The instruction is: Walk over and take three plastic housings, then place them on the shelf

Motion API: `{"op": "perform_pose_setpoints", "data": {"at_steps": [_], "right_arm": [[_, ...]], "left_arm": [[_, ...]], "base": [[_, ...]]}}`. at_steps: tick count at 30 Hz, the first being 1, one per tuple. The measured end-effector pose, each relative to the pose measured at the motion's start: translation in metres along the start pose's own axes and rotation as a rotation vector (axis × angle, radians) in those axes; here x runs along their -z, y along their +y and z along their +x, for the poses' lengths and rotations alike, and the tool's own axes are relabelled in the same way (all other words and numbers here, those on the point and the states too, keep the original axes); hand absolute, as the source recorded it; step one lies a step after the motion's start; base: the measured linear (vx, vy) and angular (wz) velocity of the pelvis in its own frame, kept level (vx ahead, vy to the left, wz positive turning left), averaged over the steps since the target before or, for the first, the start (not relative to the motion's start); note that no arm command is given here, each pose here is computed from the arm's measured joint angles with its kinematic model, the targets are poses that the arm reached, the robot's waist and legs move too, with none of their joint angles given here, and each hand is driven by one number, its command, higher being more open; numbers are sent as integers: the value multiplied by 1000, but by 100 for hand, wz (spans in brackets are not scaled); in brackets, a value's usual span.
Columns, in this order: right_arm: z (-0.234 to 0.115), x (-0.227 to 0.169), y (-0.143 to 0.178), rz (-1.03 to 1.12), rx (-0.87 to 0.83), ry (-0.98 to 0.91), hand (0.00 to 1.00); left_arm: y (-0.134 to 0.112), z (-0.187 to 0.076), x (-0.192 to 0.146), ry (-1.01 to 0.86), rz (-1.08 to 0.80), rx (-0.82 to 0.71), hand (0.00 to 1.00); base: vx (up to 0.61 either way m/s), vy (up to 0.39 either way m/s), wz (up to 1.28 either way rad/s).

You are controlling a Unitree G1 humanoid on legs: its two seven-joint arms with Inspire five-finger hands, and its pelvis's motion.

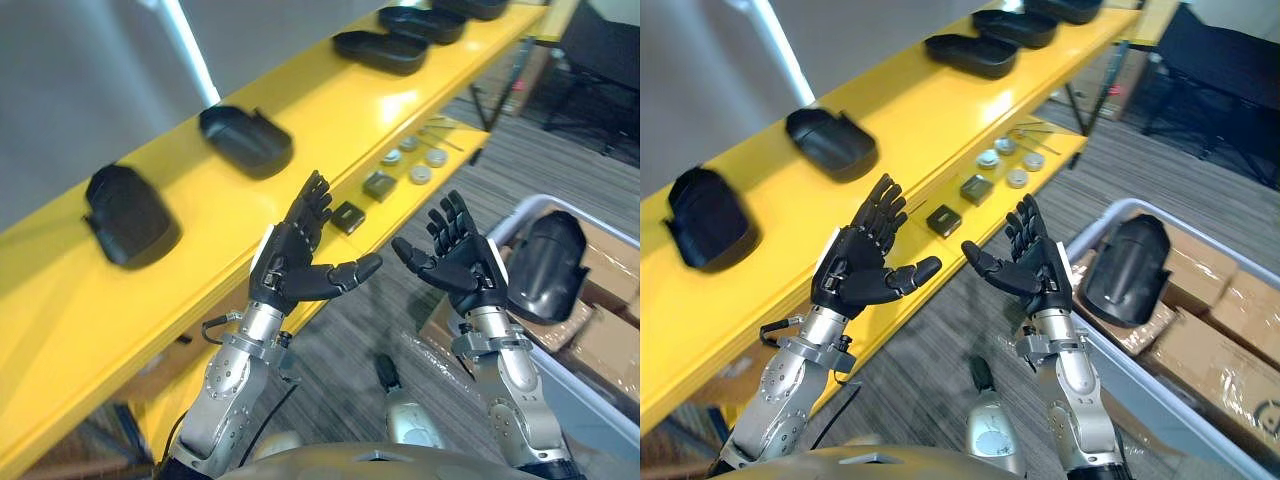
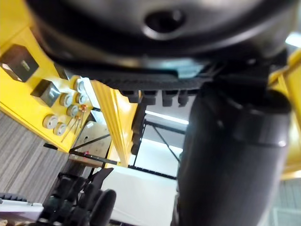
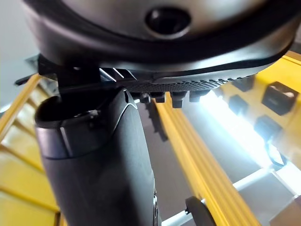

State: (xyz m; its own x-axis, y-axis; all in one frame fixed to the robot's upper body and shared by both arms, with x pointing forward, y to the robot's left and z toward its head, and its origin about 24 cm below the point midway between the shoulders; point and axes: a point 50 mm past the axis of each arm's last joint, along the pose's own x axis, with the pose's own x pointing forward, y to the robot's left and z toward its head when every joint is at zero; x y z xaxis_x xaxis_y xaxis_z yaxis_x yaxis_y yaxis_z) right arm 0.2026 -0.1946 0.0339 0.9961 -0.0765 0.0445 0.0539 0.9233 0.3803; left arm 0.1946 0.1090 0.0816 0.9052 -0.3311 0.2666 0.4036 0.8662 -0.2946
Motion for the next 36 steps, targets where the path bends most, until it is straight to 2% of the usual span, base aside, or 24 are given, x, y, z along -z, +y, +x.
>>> {"op": "perform_pose_setpoints", "data": {"at_steps": [3,6,10,12,16,19,21,23,26,32,36], "right_arm": [[-29,26,-8,78,112,77,100],[-50,41,-8,195,111,119,100],[-23,33,14,207,-43,60,100],[0,39,35,129,-124,61,100],[14,51,49,59,-135,107,100],[6,56,33,47,-57,151,100],[-1,54,8,-6,10,185,100],[-16,45,-32,-103,113,213,100],[-27,35,-57,-164,183,208,100],[-19,36,-45,-211,171,194,100],[25,21,-31,-272,209,79,100]], "left_arm": [[0,-10,6,32,-45,1,100],[5,-24,14,83,-124,-32,100],[9,-21,17,98,-131,-41,100],[12,-22,16,95,-122,-41,100],[16,-22,13,83,-117,-28,100],[15,-22,16,92,-186,-24,100],[8,-21,26,109,-269,-40,100],[-10,-19,36,139,-330,4,100],[-15,-17,36,133,-342,38,100],[-6,-21,39,153,-312,18,100],[10,-24,34,158,-254,21,100]], "base": [[-92,109,-43],[-205,59,-91],[-187,13,-84],[-75,-119,-47],[-50,-314,-69],[-12,-520,-52],[37,-443,-45],[75,-316,-33],[32,-153,-83],[-15,68,-60],[-67,147,-11]]}}
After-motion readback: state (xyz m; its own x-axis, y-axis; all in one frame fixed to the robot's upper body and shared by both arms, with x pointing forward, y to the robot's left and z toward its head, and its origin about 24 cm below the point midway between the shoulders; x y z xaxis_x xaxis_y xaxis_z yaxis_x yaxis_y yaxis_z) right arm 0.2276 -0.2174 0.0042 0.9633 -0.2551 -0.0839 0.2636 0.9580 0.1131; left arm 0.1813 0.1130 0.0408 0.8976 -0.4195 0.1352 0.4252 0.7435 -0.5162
